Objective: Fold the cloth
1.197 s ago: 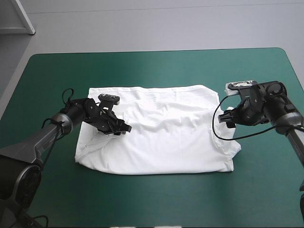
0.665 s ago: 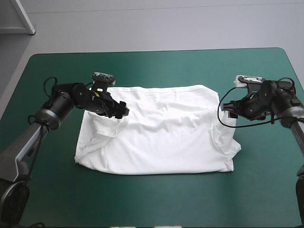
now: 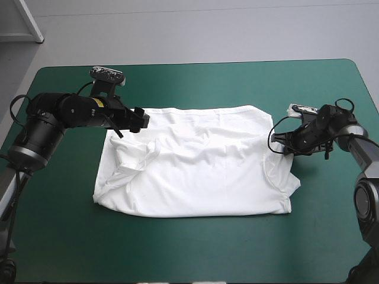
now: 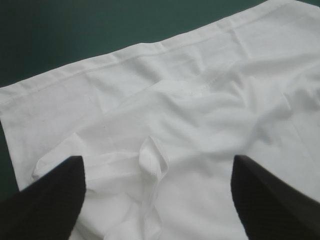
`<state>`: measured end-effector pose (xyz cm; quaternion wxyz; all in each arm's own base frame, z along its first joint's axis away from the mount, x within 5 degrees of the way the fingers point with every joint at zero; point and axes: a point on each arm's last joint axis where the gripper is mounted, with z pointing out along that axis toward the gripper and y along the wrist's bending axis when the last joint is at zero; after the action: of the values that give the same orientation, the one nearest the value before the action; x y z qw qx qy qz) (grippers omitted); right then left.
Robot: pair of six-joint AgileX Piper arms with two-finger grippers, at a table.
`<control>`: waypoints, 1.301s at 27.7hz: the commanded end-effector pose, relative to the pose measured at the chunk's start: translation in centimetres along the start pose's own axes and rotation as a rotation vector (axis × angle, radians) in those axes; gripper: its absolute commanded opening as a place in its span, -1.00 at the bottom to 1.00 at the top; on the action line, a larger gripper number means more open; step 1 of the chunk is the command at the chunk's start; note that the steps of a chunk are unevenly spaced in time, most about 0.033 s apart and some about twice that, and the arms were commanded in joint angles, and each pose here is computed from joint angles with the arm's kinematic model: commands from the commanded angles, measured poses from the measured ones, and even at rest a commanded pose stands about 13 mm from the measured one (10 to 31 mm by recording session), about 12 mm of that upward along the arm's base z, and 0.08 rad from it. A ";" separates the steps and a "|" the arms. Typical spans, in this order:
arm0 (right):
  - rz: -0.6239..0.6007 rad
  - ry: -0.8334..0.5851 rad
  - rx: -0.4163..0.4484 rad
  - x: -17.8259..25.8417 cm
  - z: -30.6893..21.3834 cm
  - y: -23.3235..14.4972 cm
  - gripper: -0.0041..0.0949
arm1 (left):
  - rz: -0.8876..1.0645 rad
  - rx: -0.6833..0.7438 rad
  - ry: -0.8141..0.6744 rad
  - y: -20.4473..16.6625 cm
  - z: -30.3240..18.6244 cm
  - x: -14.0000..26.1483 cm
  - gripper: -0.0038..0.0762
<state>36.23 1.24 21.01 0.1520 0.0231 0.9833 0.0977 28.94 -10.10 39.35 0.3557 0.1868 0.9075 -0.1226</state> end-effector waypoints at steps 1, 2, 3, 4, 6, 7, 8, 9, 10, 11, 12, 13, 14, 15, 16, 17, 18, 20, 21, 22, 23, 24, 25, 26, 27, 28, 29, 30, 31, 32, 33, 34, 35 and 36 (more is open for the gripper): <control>0.009 -0.032 -0.008 0.5 0.2 -0.2 -0.86 | -0.015 -0.001 -0.121 -0.4 -2.5 -1.3 0.55; 0.003 -0.025 -0.005 0.8 0.4 -0.2 -0.96 | -0.015 -0.001 -0.121 -0.4 -2.5 -1.3 0.55; 0.002 -0.024 -0.003 0.9 0.4 -0.3 -0.94 | -0.015 -0.001 -0.121 -0.4 -2.5 -1.3 0.55; -0.003 -0.038 -0.001 0.9 -0.1 -0.2 -0.95 | -0.011 -0.011 -0.119 -0.3 -2.5 -1.3 0.55; -0.012 -0.090 0.016 0.8 -2.0 0.0 -0.95 | -0.004 -0.024 -0.112 -0.2 -2.5 -1.2 0.55; -0.014 -0.109 0.025 0.8 -2.6 0.0 -0.95 | -0.002 -0.027 -0.107 -0.2 -2.5 -1.1 0.55; -0.012 -0.129 0.041 0.9 -3.5 0.0 -0.95 | -0.001 -0.028 -0.104 -0.2 -2.5 -1.1 0.55; -0.003 -0.149 0.064 0.9 -4.3 0.0 -0.95 | -0.001 -0.028 -0.102 -0.2 -2.5 -1.1 0.55; 0.007 -0.171 0.092 1.0 -5.2 -0.2 -0.95 | -0.002 -0.028 -0.102 -0.2 -2.5 -1.1 0.55; 0.017 -0.189 0.121 1.1 -5.9 -0.3 -0.95 | -0.002 -0.028 -0.102 -0.2 -2.5 -1.1 0.55; 0.037 -0.205 0.157 1.3 -6.9 -0.5 -0.95 | -0.002 -0.028 -0.102 -0.2 -2.5 -1.1 0.55; 0.071 -0.223 0.197 1.5 -7.9 -0.7 -0.95 | -0.002 -0.028 -0.102 -0.2 -2.5 -1.1 0.55; 0.091 -0.236 0.213 1.7 -8.4 -0.8 -0.95 | -0.002 -0.028 -0.102 -0.2 -2.5 -1.1 0.55; 0.102 -0.246 0.215 1.8 -8.8 -0.8 -0.95 | -0.002 -0.028 -0.102 -0.2 -2.5 -1.1 0.55; 0.106 -0.258 0.205 1.8 -9.2 -0.7 -0.95 | -0.002 -0.028 -0.102 -0.2 -2.5 -1.1 0.55; 0.106 -0.272 0.184 1.8 -9.4 -0.4 -0.95 | -0.002 -0.028 -0.102 -0.2 -2.5 -1.1 0.55; 0.081 -0.283 0.161 1.9 -9.7 0.1 -0.95 | -0.002 -0.028 -0.102 -0.2 -2.5 -1.1 0.55; 0.020 -0.297 0.095 2.0 -10.1 1.5 -0.95 | -0.002 -0.028 -0.100 -0.2 -2.5 -1.1 0.55; -0.006 -0.301 0.058 2.0 -10.1 2.4 -0.95 | -0.002 -0.028 -0.100 -0.2 -2.5 -1.1 0.55; -0.023 -0.305 0.024 2.1 -10.2 3.2 -0.95 | -0.002 -0.028 -0.100 -0.2 -2.5 -1.1 0.55; -0.052 -0.304 -0.007 2.2 -10.1 4.2 -0.95 | -0.002 -0.028 -0.100 -0.2 -2.5 -1.1 0.55; -0.082 -0.302 -0.031 2.4 -10.0 5.2 -0.95 | -0.002 -0.028 -0.100 -0.2 -2.5 -1.1 0.55; -0.100 -0.304 -0.048 2.5 -9.9 6.0 -0.95 | -0.002 -0.028 -0.100 -0.2 -2.5 -1.1 0.55; -0.127 -0.303 -0.065 2.7 -9.8 7.0 -0.95 | -0.002 -0.027 -0.098 -0.2 -2.5 -1.1 0.55; -0.156 -0.304 -0.080 3.0 -9.7 8.1 -0.95 | -0.002 -0.027 -0.096 -0.2 -2.5 -1.0 0.55; -0.178 -0.308 -0.092 3.1 -9.6 8.8 -0.95 | -0.002 -0.026 -0.093 -0.2 -2.5 -1.0 0.54; -0.204 -0.314 -0.107 3.3 -9.6 9.7 -0.95 | -0.002 -0.026 -0.093 -0.2 -2.5 -1.0 0.54; -0.233 -0.321 -0.125 3.6 -9.5 10.8 -0.95 | -0.002 -0.026 -0.088 -0.2 -2.4 -1.0 0.54; -0.250 -0.328 -0.136 3.8 -9.5 11.4 -0.95 | -0.002 -0.025 -0.086 -0.2 -2.4 -1.0 0.54; -0.271 -0.335 -0.150 4.0 -9.4 12.2 -0.95 | 0.000 -0.024 -0.079 -0.2 -2.4 -0.9 0.54; -0.284 -0.334 -0.157 4.1 -9.2 12.7 -0.94 | 0.001 -0.025 -0.077 -0.2 -2.4 -0.9 0.54; -0.294 -0.326 -0.161 4.2 -8.8 13.1 -0.94 | 0.002 -0.026 -0.069 -0.2 -2.4 -0.8 0.54; -0.306 -0.307 -0.163 4.3 -8.2 13.5 -0.92 | 0.002 -0.025 -0.067 -0.2 -2.4 -0.8 0.54; -0.310 -0.291 -0.164 4.4 -7.7 13.7 -0.86 | 0.002 -0.026 -0.067 -0.2 -2.4 -0.8 0.54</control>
<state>29.78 12.59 28.51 0.2727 -0.1143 0.9456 0.1358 28.74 -9.78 39.19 0.3388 0.1858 0.9162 -0.1065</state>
